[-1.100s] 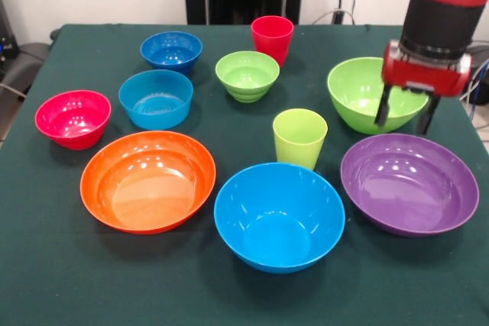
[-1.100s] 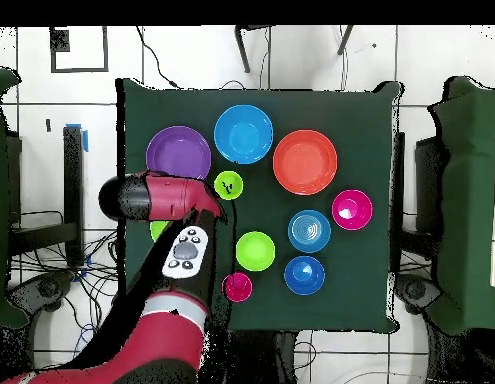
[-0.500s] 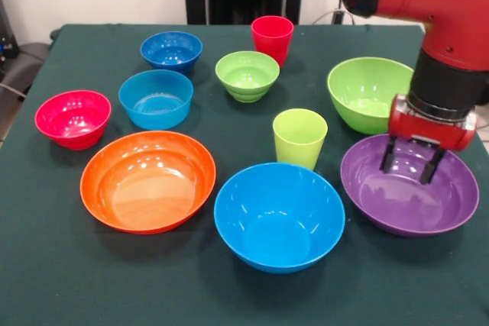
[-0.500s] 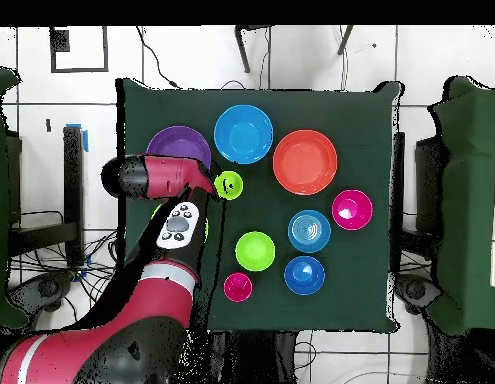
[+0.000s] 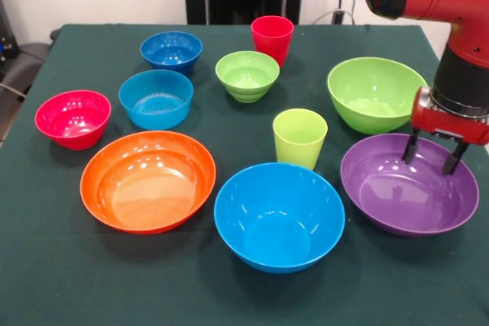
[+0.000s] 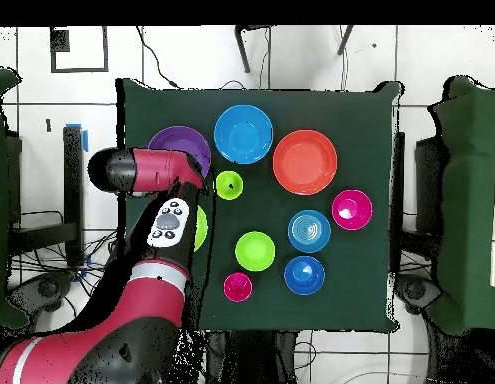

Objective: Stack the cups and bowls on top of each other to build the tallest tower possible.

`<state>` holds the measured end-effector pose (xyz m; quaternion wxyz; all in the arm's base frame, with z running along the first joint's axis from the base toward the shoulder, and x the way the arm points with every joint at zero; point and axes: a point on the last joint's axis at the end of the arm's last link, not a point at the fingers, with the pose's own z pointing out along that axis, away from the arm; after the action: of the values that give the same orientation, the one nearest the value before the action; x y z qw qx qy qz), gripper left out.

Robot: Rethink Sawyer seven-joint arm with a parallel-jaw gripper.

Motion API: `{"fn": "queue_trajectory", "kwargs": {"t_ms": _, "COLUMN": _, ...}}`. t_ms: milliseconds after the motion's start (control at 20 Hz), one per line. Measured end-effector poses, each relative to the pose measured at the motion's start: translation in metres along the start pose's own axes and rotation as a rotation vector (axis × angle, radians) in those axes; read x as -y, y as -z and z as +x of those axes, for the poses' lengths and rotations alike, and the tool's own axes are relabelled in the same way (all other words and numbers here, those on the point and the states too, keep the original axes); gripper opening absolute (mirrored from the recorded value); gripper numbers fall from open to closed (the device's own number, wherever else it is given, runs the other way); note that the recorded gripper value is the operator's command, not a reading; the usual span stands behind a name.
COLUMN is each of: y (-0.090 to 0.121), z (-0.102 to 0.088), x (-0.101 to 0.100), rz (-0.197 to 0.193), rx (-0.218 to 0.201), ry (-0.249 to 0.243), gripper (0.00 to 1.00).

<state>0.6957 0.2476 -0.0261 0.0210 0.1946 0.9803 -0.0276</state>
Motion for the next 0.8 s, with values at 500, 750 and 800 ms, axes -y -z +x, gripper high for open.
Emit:
{"fn": "queue_trajectory", "kwargs": {"t_ms": 500, "y": -0.003, "z": -0.008, "x": -0.015, "rz": -0.028, "rx": 0.013, "ry": -0.004, "gripper": 1.0}}
{"fn": "queue_trajectory", "kwargs": {"t_ms": 750, "y": -0.008, "z": -0.009, "x": -0.025, "rz": -0.039, "rx": 0.019, "ry": 0.003, "gripper": 1.0}}
{"fn": "queue_trajectory", "kwargs": {"t_ms": 800, "y": -0.009, "z": -0.009, "x": -0.027, "rz": -0.041, "rx": 0.02, "ry": 0.005, "gripper": 1.0}}
